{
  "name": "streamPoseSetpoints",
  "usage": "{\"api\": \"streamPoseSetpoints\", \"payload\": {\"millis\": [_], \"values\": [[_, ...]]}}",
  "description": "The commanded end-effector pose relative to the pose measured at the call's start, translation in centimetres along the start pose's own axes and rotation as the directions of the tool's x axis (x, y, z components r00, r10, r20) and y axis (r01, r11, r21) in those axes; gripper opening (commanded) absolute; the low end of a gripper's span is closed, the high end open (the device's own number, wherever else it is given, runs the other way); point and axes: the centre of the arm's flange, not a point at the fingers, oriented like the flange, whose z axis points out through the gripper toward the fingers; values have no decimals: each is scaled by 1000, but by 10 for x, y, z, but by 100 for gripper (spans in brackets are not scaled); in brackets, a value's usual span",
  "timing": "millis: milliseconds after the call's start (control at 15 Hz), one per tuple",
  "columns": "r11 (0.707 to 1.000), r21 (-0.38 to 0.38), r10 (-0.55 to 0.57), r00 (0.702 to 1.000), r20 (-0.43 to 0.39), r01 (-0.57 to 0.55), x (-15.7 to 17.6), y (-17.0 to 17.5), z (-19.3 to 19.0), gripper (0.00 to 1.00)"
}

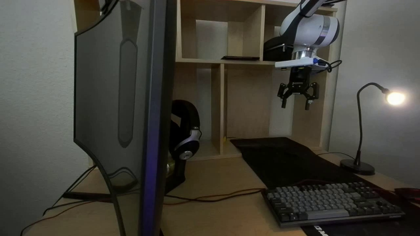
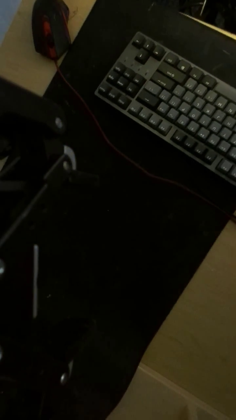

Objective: Turn off the table lamp

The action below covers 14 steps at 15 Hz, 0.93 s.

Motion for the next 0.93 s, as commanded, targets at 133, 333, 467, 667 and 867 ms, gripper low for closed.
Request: {"api": "streamPoseSetpoints", "payload": {"millis": [133,333,467,667,867], "values": [[959,63,278,961,1,-278,82,-27,50,100],[894,100,438,899,15,-437,140,-27,83,100],[924,67,377,926,-3,-376,110,-3,88,100],[927,68,370,929,-4,-369,107,-6,86,100],[828,59,559,829,-16,-557,130,-24,134,100]]}}
